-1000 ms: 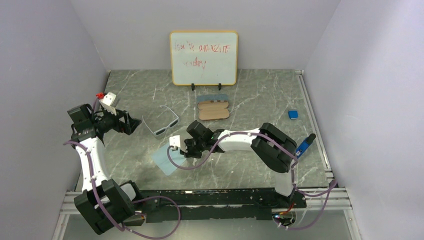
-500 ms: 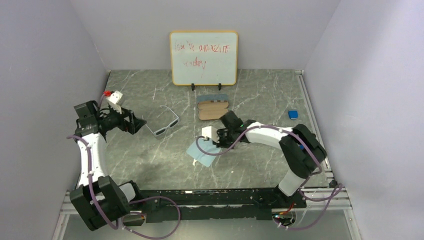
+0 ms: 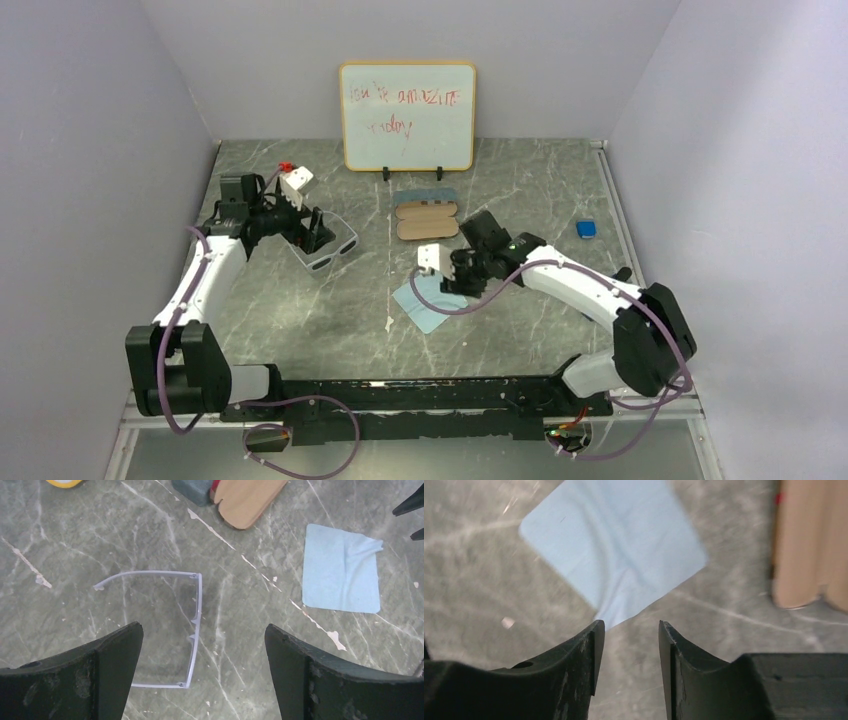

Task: Organize the sunglasses
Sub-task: Adjust the glasses cleaning cloth at the center of the board.

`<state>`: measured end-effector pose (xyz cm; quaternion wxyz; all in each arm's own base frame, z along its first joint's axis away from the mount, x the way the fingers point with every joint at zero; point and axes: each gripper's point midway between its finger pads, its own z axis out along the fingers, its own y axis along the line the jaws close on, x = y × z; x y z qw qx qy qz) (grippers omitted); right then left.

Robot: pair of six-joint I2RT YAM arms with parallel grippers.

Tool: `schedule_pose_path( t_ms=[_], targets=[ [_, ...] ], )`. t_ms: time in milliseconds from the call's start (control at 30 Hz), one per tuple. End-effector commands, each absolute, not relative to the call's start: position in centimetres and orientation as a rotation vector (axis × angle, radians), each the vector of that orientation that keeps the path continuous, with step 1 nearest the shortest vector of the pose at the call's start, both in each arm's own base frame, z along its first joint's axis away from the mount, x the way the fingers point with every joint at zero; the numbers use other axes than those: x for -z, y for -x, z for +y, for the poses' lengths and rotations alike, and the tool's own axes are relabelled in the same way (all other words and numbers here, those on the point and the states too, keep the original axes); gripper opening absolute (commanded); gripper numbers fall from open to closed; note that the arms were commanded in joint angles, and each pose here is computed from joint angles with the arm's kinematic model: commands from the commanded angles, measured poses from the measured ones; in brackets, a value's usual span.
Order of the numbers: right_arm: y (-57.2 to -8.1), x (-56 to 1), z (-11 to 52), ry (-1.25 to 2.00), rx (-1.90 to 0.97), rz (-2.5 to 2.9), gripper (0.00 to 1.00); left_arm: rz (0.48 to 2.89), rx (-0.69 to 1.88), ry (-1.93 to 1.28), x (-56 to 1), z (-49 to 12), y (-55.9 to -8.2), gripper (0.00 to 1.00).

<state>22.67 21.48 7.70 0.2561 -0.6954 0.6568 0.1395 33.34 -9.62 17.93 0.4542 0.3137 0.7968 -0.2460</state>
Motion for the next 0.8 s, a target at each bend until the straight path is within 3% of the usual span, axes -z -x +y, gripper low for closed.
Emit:
schedule_pose_path(
  t_ms=[0, 300, 767],
  targets=[
    [-27.4, -11.1, 25.5, 1.68, -0.379, 1.741, 0.48, 1.919, 0.545, -0.749, -20.2, -9.6, -35.3, 0.96],
    [-32.8, -4.5, 27.6, 1.552, -0.325, 1.909, 0.39, 1.911, 0.527, -0.732, -20.0, -9.9, -34.3, 0.96],
    [-33.5, -2.7, 26.6, 1.49, -0.361, 1.989, 0.38, 1.903, 0.525, -0.716, -20.0, -9.9, -34.0, 0.96]
  ],
)
